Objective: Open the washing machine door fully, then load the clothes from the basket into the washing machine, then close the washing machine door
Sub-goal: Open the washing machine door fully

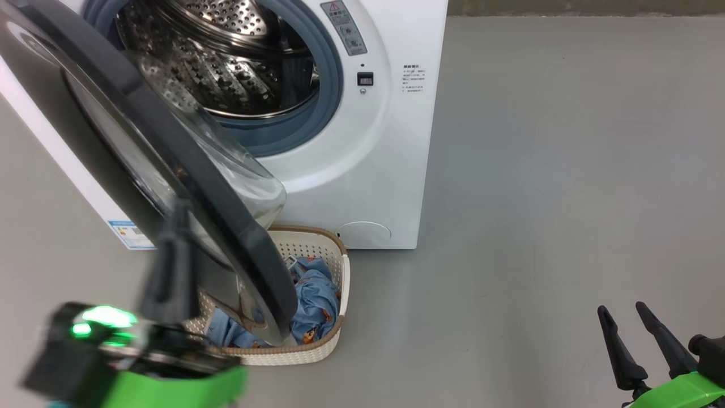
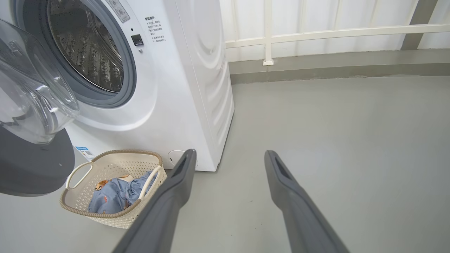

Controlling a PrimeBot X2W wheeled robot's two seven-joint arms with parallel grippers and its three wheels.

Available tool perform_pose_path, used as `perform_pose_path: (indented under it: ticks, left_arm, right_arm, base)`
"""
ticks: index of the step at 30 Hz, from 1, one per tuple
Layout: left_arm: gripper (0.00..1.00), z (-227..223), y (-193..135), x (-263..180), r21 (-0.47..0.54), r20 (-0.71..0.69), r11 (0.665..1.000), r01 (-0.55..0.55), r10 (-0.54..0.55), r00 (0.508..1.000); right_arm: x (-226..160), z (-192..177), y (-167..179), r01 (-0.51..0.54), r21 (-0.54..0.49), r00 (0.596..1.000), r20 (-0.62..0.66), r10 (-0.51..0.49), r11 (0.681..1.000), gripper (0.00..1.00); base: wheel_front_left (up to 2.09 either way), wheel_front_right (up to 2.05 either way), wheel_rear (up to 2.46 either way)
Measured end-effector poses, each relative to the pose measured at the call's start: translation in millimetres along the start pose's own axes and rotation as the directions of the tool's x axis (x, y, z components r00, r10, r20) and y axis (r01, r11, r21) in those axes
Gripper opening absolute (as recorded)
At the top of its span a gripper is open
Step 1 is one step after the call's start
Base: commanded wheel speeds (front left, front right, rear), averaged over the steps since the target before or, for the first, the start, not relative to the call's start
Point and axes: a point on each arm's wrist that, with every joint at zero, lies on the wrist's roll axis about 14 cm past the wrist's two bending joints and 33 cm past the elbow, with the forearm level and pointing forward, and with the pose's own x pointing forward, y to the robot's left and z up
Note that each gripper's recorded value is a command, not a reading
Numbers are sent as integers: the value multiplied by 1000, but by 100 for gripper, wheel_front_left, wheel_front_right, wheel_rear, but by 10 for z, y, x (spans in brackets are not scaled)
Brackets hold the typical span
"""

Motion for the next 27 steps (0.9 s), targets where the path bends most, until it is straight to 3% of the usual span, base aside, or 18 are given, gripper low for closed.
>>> perform_pose_path:
  ticks: [6, 11, 19, 27]
  left_arm:
    - [0, -306, -665, -30, -141, -87, 976, 163, -176, 981]
    - [0, -934, -879, -224, -259, -279, 953, 155, -228, 933]
    - [0, -1467, -724, -335, -277, -428, 959, 63, -182, 886]
    - [0, -1657, -571, -381, -253, -483, 967, 14, -138, 865]
  right_arm:
    - [0, -10, 20, -2, 3, 1000, 0, 2, 1000, 100]
    - [-15, -45, 7, 5, 9, 1000, -9, -5, 1000, 100]
    - [-22, -90, -27, 18, 14, 1000, -21, -18, 1000, 100]
    - [-31, -82, -23, 21, 19, 1000, -16, -21, 1000, 100]
  base:
    - [0, 0, 0]
    - [0, 0, 0]
    - [0, 0, 0]
    - [0, 0, 0]
